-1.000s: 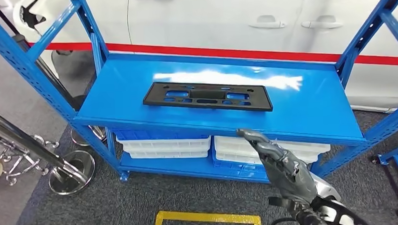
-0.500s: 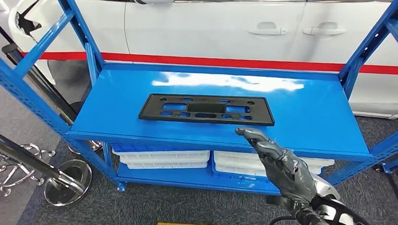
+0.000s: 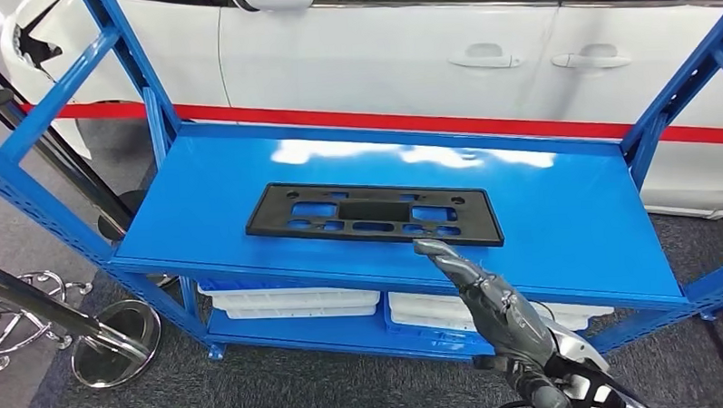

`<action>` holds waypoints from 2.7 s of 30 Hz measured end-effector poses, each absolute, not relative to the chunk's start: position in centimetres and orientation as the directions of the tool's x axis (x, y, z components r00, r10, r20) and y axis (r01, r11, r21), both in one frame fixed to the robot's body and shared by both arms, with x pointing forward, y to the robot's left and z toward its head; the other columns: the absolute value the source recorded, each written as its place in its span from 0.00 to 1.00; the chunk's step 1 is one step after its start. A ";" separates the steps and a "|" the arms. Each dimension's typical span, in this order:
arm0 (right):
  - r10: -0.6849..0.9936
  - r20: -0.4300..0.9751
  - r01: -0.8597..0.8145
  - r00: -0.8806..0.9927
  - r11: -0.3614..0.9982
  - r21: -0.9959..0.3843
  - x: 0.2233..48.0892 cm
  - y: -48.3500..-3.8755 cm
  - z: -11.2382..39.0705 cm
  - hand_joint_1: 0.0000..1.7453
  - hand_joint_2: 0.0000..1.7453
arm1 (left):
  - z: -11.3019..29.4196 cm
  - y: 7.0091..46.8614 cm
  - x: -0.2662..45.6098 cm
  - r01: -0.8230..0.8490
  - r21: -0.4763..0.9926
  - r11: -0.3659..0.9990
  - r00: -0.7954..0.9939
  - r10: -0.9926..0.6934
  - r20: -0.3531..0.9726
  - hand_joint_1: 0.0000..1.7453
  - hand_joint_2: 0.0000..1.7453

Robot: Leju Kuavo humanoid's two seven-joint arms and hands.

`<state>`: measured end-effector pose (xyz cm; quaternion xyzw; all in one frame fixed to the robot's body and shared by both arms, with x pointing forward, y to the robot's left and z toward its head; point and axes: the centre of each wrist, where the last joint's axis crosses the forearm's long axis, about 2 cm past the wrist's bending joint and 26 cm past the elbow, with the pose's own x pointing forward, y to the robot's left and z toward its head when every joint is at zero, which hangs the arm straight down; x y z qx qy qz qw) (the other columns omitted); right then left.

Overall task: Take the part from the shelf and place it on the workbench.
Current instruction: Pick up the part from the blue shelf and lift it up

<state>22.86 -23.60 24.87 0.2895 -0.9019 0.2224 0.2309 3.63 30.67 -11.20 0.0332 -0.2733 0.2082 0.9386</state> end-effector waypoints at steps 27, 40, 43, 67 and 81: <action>0.479 0.411 -0.143 -0.775 0.501 -0.854 30.6 -8.8 19.3 0.00 1.00 | -11.0 30.2 5.1 -0.291 -0.061 0.955 0.804 0.279 0.525 0.00 0.00; 0.720 0.113 0.135 -0.685 0.277 -0.951 31.0 -7.3 16.1 0.00 1.00 | -11.0 29.9 5.3 -0.257 -0.058 0.965 0.818 0.249 0.519 0.00 0.00; 0.725 0.112 0.131 -0.679 0.270 -0.954 31.0 -7.2 15.8 0.00 1.00 | -11.0 29.7 5.4 -0.255 -0.062 0.965 0.817 0.249 0.519 0.00 0.00; 0.919 -0.051 0.231 -0.390 0.044 -0.972 34.8 -9.7 13.1 0.96 1.00 | -10.8 30.1 6.8 -0.187 -0.047 0.981 0.830 0.184 0.527 0.00 0.00; 0.977 0.016 0.188 -0.212 0.057 -0.981 36.8 -13.9 11.9 0.95 1.00 | -10.8 30.5 6.9 -0.167 -0.064 0.984 0.817 0.174 0.549 0.00 0.00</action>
